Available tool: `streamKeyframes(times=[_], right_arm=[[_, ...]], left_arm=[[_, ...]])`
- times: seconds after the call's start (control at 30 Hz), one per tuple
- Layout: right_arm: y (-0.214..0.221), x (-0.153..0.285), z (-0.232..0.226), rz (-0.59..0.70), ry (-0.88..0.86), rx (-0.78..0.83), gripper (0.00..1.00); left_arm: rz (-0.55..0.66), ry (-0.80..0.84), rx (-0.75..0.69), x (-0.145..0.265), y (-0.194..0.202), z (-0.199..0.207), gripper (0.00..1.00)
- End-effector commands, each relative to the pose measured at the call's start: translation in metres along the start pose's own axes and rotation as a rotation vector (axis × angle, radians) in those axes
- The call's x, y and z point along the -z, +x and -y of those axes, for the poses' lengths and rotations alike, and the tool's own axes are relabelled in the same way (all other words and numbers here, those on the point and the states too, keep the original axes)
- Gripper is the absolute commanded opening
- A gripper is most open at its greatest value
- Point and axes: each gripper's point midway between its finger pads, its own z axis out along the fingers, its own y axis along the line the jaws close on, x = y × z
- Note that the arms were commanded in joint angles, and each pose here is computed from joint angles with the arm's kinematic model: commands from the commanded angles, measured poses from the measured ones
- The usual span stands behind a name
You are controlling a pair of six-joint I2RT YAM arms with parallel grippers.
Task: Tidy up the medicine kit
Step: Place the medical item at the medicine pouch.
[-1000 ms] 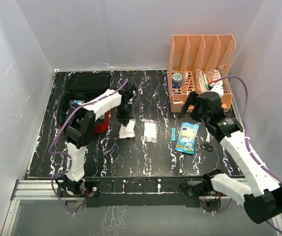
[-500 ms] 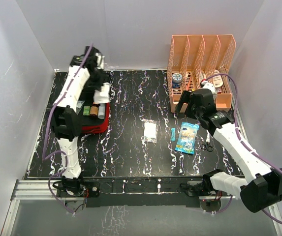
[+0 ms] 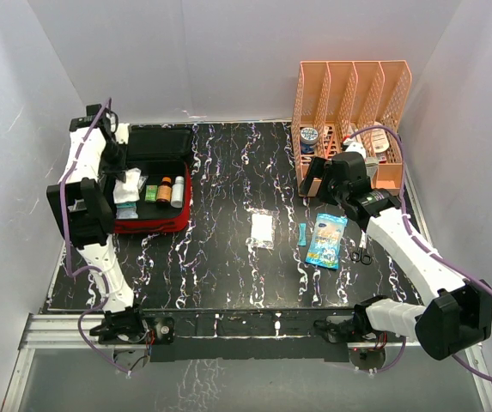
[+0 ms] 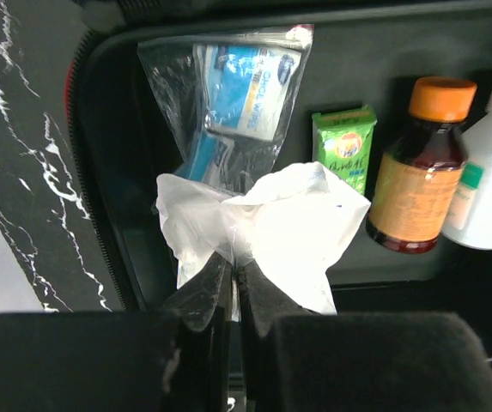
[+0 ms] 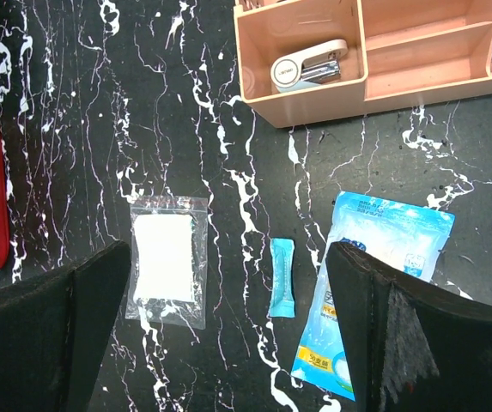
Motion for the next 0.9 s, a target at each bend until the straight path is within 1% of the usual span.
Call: streamKeyframes(times=[0.0,0.2,0.27,0.3,0.37,0.43,0.6,0.73,0.87], right_arm=[[-0.025,0.003,-0.017,0.079,-0.061,-0.003,0.98],[-0.024,0.006,-0.016,0.074,-0.057,-0.002,0.98],[-0.025,0.008,-0.015,0.077,-0.051,-0.002,0.98],[-0.024,0.008,-0.014,0.075,-0.049,-0.001,0.98],[-0.022,0.009,-0.012,0.070,-0.043,0.001,0.98],[-0.018,0.007,-0.010,0.056,-0.036,0.003,0.98],[-0.011,0.002,-0.010,0.032,-0.023,0.017,0.98],[-0.006,-0.007,-0.017,0.005,0.001,0.051,0.98],[0.000,-0.015,-0.032,-0.027,0.017,0.099,0.98]], left_arm=[[0.056,0.018,-0.070,0.008,0.004,-0.004,0.00],[0.041,0.007,-0.072,-0.017,0.005,-0.018,0.00],[0.037,-0.006,-0.073,-0.023,0.003,-0.023,0.03],[0.038,-0.015,-0.073,-0.025,0.002,-0.026,0.07],[0.039,-0.024,-0.074,-0.026,-0.001,-0.029,0.18],[0.052,-0.030,-0.074,-0.023,-0.006,-0.030,0.30],[0.077,-0.021,-0.054,-0.011,-0.011,-0.027,0.55],[0.092,-0.015,-0.020,0.003,-0.011,-0.024,0.62],[0.139,-0.026,0.002,0.027,-0.019,-0.023,0.62]])
